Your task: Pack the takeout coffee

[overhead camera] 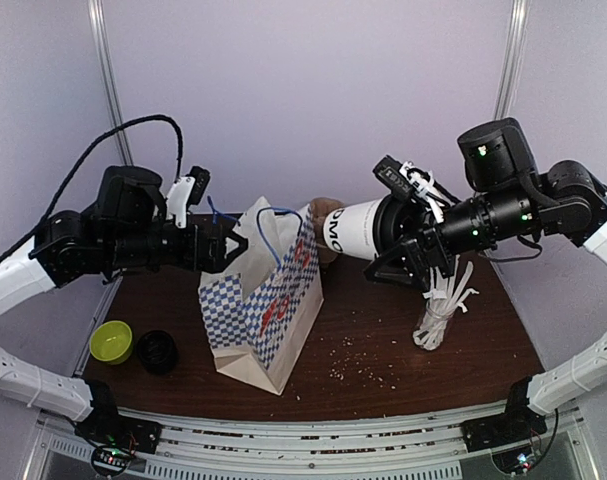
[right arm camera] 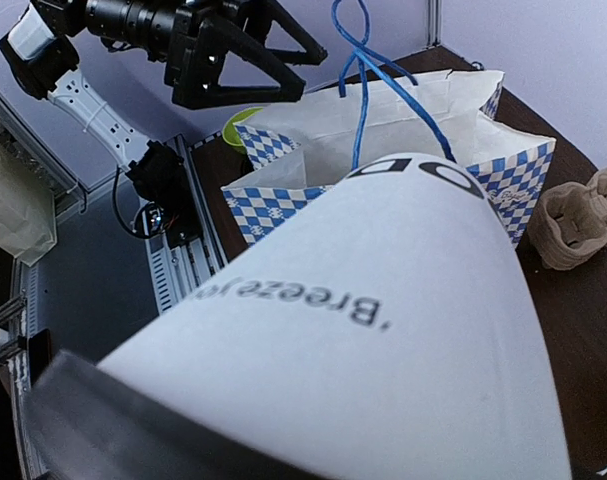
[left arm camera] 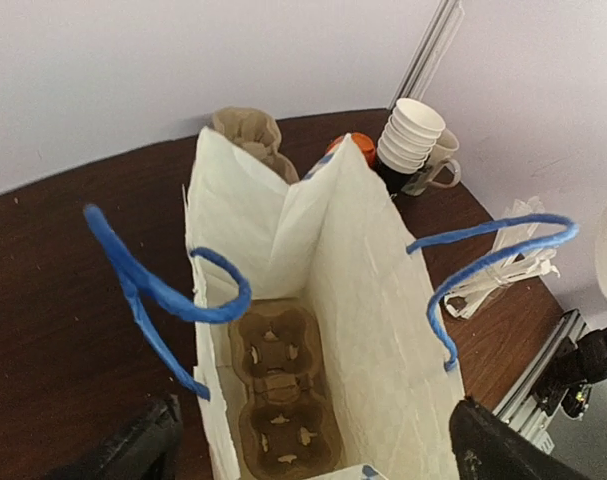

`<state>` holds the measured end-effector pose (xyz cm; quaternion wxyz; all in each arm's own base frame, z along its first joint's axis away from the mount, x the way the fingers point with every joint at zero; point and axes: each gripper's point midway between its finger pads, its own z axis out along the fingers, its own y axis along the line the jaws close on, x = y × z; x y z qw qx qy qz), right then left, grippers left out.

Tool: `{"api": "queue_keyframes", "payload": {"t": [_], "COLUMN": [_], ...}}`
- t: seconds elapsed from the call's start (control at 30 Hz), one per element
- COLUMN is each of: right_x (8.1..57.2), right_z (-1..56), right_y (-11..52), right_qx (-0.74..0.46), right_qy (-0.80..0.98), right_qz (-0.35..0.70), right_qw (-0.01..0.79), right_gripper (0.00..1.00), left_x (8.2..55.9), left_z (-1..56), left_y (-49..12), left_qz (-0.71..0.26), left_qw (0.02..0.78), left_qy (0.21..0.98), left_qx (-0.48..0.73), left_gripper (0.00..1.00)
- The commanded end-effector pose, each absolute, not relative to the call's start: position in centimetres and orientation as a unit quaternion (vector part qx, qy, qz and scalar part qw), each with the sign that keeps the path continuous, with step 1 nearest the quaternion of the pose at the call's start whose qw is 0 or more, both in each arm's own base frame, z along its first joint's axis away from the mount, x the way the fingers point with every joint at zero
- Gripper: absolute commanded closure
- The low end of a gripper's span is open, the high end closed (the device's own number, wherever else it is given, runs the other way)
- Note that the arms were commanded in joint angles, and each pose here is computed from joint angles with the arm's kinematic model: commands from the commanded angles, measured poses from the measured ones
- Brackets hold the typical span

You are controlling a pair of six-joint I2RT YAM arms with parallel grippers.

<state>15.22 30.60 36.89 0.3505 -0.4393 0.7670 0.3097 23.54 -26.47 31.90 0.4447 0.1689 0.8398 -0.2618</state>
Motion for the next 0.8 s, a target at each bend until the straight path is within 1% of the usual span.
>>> {"api": "queue_keyframes", "payload": {"t": [0.0,0.03,0.17,0.23,0.27,0.33,0.47,0.6,0.77], "right_x": [12.9,12.6,11.5,11.2,11.0,10.4,9.7,9.4,9.3], "right_z": [38.1,38.2,38.6,39.1,39.5,40.2,40.9,40.6,40.3], "right_y": [30.3,30.4,30.8,31.1,31.2,31.4,31.8,32.2,33.0], "right_qx": [-0.468,-0.473,-0.494,-0.499,-0.500,-0.504,-0.506,-0.511,-0.519], "right_qy": [0.738,0.734,0.720,0.712,0.707,0.696,0.686,0.685,0.682], "right_qz": [0.351,0.355,0.374,0.385,0.392,0.409,0.430,0.432,0.430], "right_qw": [0.336,0.334,0.313,0.310,0.310,0.306,0.297,0.288,0.284], "right_gripper": [0.07,0.07,0.08,0.08,0.08,0.08,0.08,0.08,0.07], "left_x": [22.7,22.3,18.4,15.9,14.7,14.4,14.3,14.0,13.1], "left_z": [40.1,41.6,47.0,48.3,48.4,47.5,45.4,44.7,42.8], "left_y": [-24.6,-24.3,-25.2,-26.6,-27.5,-29.3,-32.1,-34.0,-37.1], "left_qz": [-0.281,-0.284,-0.330,-0.353,-0.368,-0.368,-0.359,-0.360,-0.337], "left_qw": [0.539,0.559,0.631,0.638,0.628,0.606,0.555,0.541,0.513], "left_qy": [0.771,0.751,0.626,0.559,0.533,0.516,0.506,0.482,0.463], "left_qx": [0.191,0.207,0.317,0.395,0.431,0.480,0.554,0.587,0.640], "left_gripper": [0.01,0.02,0.02,0.02,0.02,0.02,0.02,0.02,0.02]}}
